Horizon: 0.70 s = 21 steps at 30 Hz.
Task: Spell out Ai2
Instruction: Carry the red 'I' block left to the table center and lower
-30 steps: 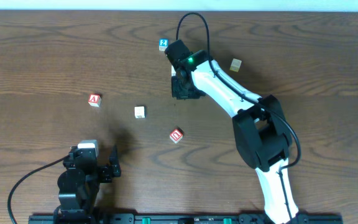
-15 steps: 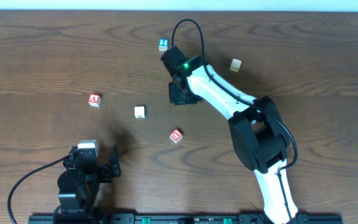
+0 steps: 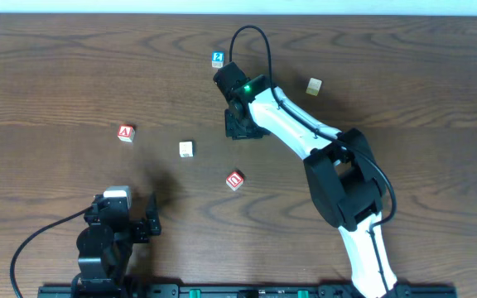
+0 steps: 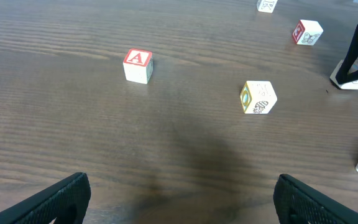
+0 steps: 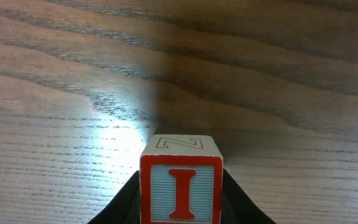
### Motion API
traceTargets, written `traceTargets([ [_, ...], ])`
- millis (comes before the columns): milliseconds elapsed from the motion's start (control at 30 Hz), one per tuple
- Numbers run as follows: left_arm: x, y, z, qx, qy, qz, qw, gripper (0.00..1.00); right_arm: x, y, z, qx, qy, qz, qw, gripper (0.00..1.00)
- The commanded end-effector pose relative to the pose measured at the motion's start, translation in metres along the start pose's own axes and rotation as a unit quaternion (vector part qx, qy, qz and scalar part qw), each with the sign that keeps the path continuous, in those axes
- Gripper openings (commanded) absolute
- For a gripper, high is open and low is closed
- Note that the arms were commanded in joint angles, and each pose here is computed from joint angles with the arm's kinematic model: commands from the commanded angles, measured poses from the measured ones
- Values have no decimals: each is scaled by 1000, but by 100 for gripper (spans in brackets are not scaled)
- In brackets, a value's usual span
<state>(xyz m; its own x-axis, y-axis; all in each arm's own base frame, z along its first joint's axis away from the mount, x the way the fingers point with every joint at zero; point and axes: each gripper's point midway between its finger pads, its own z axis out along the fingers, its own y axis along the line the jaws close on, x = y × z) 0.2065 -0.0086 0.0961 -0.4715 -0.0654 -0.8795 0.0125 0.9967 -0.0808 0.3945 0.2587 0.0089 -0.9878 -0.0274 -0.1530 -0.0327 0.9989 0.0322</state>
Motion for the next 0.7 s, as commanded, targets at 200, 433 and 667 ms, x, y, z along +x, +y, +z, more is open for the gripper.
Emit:
traceTargets([
  [200,2,2,1,-3,1,-2,1000,95,8,-5,6,18,4,7,1000,1],
  [433,2,2,1,-3,1,-2,1000,95,10,-7,8,20,9,11,1000,5],
  [667,2,2,1,-3,0,-2,1000,95,11,-7,8,20,11,11,1000,38],
])
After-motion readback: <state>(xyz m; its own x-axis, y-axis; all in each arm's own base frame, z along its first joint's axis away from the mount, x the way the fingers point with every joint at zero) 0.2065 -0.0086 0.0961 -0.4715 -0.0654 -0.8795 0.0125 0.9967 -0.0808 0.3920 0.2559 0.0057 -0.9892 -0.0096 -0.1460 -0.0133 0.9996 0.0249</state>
